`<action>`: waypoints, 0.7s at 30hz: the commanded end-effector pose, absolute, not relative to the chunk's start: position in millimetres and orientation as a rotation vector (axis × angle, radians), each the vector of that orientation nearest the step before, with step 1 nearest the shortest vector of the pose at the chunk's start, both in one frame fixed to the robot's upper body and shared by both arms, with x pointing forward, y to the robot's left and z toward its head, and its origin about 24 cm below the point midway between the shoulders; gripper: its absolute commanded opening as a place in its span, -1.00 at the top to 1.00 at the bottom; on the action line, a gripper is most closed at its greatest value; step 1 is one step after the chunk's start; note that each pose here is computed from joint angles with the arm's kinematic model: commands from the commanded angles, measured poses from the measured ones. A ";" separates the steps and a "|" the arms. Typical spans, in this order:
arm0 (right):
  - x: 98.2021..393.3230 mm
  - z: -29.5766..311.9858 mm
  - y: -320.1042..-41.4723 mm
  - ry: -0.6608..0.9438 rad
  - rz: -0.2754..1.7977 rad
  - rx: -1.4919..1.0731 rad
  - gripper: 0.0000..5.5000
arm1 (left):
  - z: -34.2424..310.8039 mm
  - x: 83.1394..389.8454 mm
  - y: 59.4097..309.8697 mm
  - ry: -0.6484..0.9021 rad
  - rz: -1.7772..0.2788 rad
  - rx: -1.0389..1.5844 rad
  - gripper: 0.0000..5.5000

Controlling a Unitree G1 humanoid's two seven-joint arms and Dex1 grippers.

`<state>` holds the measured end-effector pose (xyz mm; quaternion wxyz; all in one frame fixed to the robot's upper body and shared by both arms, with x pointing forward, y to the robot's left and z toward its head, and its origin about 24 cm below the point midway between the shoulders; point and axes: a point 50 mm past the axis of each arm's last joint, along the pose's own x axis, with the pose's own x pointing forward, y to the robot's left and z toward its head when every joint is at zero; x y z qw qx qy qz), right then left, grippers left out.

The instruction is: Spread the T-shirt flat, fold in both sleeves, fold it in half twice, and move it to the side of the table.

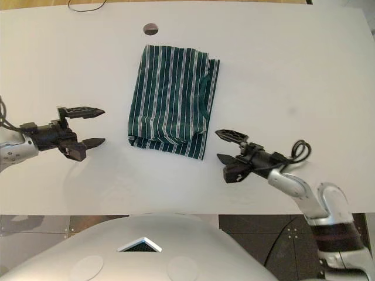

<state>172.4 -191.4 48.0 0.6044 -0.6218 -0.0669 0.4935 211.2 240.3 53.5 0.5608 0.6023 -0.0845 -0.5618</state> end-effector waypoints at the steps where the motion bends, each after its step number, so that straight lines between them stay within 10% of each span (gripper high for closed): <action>1: 179.5 27.5 -189.3 -0.077 1.252 -1.486 -0.62 | 28.1 208.4 214.2 -0.172 -1.524 1.352 -0.91; 16: 188.2 19.1 -168.9 -0.137 1.425 -1.378 -0.62 | 0.0 223.2 180.9 -0.182 -1.694 1.245 -0.91; 21: 200.1 13.9 -168.0 -0.111 1.404 -1.344 -0.63 | -5.7 219.5 181.4 -0.162 -1.724 1.216 -0.55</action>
